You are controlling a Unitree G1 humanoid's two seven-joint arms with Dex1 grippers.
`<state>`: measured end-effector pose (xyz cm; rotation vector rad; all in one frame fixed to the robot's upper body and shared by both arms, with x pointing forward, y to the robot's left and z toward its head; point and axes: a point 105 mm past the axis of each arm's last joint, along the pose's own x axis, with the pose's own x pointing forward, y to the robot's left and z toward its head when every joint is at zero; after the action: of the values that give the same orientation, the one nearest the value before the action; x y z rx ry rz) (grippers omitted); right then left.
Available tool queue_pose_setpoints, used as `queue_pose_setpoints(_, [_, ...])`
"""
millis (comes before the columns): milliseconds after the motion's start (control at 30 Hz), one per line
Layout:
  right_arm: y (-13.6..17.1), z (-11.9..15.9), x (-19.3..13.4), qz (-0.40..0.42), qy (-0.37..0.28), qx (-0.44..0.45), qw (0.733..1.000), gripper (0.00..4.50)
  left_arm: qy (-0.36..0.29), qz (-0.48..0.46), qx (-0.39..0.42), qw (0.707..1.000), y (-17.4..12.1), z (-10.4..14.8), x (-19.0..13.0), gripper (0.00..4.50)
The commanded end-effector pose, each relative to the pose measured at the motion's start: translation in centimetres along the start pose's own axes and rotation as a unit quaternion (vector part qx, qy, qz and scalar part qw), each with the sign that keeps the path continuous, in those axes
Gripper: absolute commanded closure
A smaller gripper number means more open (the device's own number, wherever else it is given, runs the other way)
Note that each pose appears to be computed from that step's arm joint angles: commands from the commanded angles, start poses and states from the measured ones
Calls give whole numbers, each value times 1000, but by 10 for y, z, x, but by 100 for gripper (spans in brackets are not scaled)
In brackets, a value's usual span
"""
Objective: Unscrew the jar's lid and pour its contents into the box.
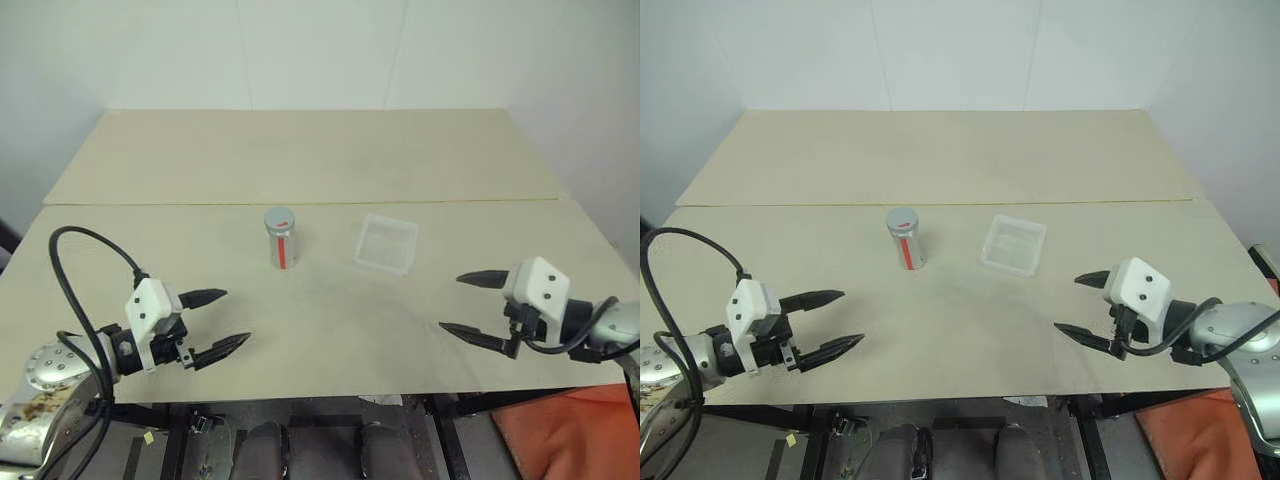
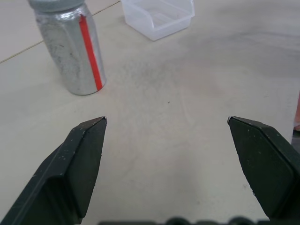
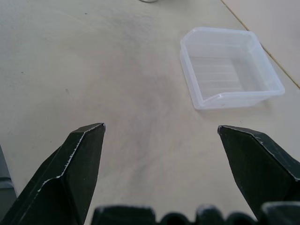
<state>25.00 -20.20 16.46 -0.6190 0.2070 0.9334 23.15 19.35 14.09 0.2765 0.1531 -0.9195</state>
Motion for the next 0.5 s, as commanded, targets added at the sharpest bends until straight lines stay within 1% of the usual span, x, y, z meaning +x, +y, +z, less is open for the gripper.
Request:
queue_pose_setpoints(33, [-7,6,-1,-9,-5,-24,1000,0,-9,7,23,1000,2,11,-4,1])
queue_pose_setpoints(200, [-13,8,3,-10,-11,-32,999,0,-10,20,23,999,3,10,-6,1])
queue_pose_setpoints(333, [-15,8,8,-11,-13,-35,999,0,-23,33,20,999,1,10,-1,1])
queue_pose_setpoints(400, [-17,9,11,-16,-16,-36,999,0,-28,48,27,998,2,11,2,1])
queue_pose_setpoints(500, [-20,15,19,-27,-32,-38,998,0,-61,100,29,993,10,16,15,1])
